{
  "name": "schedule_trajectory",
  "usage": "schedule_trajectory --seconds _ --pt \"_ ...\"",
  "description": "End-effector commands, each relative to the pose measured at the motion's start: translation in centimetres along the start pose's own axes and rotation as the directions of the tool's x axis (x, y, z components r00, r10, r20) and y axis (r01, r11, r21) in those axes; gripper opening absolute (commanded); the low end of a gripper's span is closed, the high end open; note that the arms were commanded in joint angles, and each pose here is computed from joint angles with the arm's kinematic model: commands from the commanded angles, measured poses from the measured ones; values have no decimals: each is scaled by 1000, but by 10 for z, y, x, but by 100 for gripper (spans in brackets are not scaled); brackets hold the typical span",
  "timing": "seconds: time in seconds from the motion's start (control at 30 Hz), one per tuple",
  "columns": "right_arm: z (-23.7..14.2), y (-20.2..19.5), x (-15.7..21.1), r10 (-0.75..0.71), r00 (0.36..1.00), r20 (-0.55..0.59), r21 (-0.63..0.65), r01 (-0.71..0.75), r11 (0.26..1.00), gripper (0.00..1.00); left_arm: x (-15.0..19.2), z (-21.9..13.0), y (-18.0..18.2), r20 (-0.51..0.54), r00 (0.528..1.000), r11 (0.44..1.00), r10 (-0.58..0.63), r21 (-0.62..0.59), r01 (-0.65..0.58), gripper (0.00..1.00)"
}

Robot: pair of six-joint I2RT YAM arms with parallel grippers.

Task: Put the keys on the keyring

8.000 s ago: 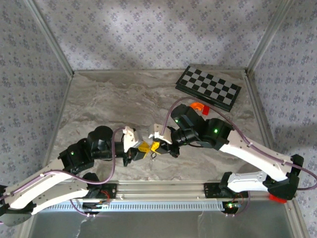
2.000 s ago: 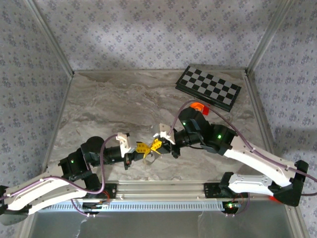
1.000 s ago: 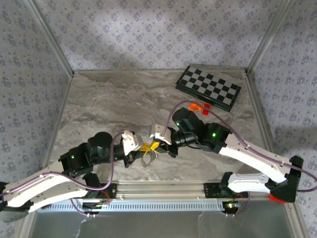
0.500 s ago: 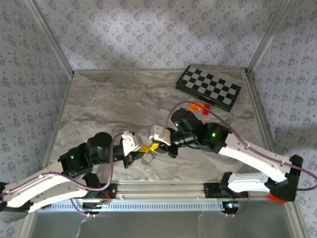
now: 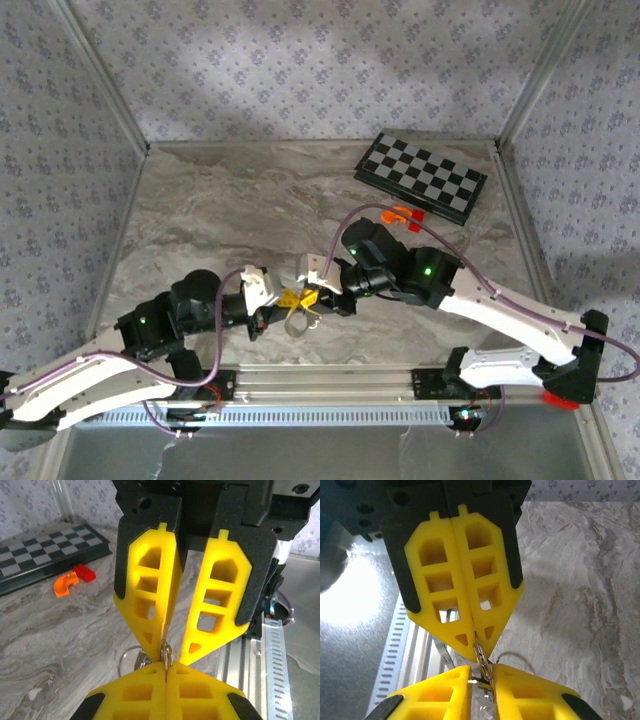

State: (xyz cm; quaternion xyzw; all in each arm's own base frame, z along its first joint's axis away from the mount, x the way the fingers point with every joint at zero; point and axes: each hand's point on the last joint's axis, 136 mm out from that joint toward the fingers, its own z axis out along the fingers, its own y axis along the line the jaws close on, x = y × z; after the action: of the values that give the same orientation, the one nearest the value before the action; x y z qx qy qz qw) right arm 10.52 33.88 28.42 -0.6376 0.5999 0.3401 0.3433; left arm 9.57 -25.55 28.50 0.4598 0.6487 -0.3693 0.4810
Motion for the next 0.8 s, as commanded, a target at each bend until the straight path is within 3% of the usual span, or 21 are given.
schedule_trajectory --seconds 0.0,0.23,0.5,0.77 --pt "-8 3 -14 7 996 93 -13 -6 1000 23 -37 -7 -9 174 985 999 3 42 -10 0" --pt "-16 -2 -20 21 989 145 10 -23 1000 23 -48 -11 -17 230 973 996 12 86 -32 0" --pt "-25 -10 -22 8 983 185 74 -22 997 29 -43 -9 -17 208 978 996 15 87 -34 0" --pt "-28 -12 -25 5 975 221 89 -25 996 27 -39 -7 -17 188 982 996 18 86 -35 0"
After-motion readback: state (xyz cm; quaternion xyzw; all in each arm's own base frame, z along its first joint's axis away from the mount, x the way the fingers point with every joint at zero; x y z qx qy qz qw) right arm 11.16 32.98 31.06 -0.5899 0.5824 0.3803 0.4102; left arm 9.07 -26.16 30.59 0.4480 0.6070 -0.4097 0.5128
